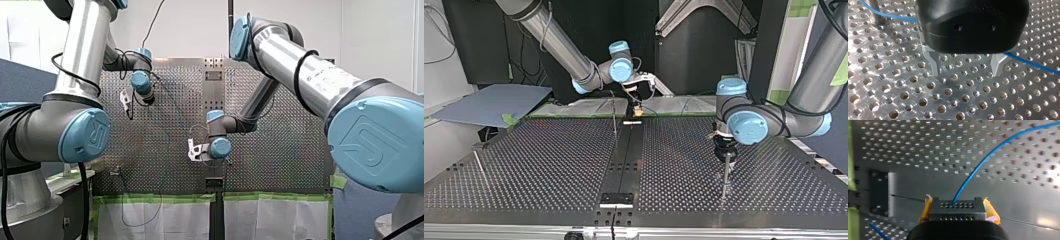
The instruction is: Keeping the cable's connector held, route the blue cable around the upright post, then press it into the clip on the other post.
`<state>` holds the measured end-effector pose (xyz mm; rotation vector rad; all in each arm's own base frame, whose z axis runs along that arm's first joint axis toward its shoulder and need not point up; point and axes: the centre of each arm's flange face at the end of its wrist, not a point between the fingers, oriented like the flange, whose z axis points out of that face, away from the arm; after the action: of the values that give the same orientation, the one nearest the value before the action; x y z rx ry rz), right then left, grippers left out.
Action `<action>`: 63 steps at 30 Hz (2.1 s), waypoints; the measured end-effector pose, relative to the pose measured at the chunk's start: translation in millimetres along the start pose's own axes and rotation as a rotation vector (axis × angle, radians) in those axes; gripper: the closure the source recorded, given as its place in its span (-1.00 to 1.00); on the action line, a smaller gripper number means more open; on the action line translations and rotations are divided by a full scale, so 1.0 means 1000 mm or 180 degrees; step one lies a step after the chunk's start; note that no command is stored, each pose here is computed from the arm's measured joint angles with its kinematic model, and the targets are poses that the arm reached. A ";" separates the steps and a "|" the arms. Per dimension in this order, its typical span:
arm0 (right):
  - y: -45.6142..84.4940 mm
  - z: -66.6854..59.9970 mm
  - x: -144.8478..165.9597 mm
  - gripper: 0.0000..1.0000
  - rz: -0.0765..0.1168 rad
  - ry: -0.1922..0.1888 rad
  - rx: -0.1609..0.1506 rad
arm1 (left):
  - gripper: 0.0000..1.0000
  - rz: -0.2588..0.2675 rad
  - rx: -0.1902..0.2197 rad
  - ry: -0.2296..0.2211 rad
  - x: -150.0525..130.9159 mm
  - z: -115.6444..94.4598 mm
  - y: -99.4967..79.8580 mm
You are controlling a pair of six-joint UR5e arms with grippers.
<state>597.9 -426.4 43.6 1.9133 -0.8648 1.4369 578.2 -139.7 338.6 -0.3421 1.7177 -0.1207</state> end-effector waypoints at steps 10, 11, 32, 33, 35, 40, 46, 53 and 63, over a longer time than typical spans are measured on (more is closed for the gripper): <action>-0.002 0.007 -0.057 1.00 -0.0016 -0.0114 -0.0069 | -1.00 0.0019 0.0005 -0.0002 0.000 0.000 -0.001; -0.002 0.008 -0.062 1.00 -0.0017 -0.0118 -0.0081 | -1.00 0.0020 0.0005 -0.0003 0.000 0.000 -0.001; 0.037 -0.020 -0.190 1.00 0.0292 -0.0390 -0.0373 | -1.00 0.0033 0.0001 0.0005 0.000 0.000 0.000; 0.039 -0.022 -0.192 1.00 0.0295 -0.0391 -0.0387 | -1.00 0.0034 0.0001 0.0008 0.000 -0.001 0.000; 0.044 -0.025 -0.197 1.00 0.0303 -0.0391 -0.0417 | -1.00 0.0036 0.0002 0.0012 0.001 -0.001 -0.001; 0.056 -0.035 -0.208 1.00 0.0319 -0.0394 -0.0490 | -1.00 0.0036 0.0003 0.0012 0.000 -0.001 -0.001; 0.070 -0.048 -0.222 1.00 0.0338 -0.0396 -0.0584 | -1.00 0.0036 -0.0006 0.0016 0.001 -0.001 -0.001; 0.083 -0.066 -0.234 1.00 0.0358 -0.0380 -0.0682 | -1.00 0.0038 -0.0045 0.0014 0.001 -0.001 0.001; 0.100 -0.079 -0.209 1.00 0.0396 -0.0168 -0.0802 | -1.00 0.0024 -0.0054 0.0024 0.001 -0.002 0.001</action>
<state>429.6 -395.5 -131.9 1.7403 -1.1498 1.2831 576.1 -139.4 337.9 -0.3480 1.7282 -0.1021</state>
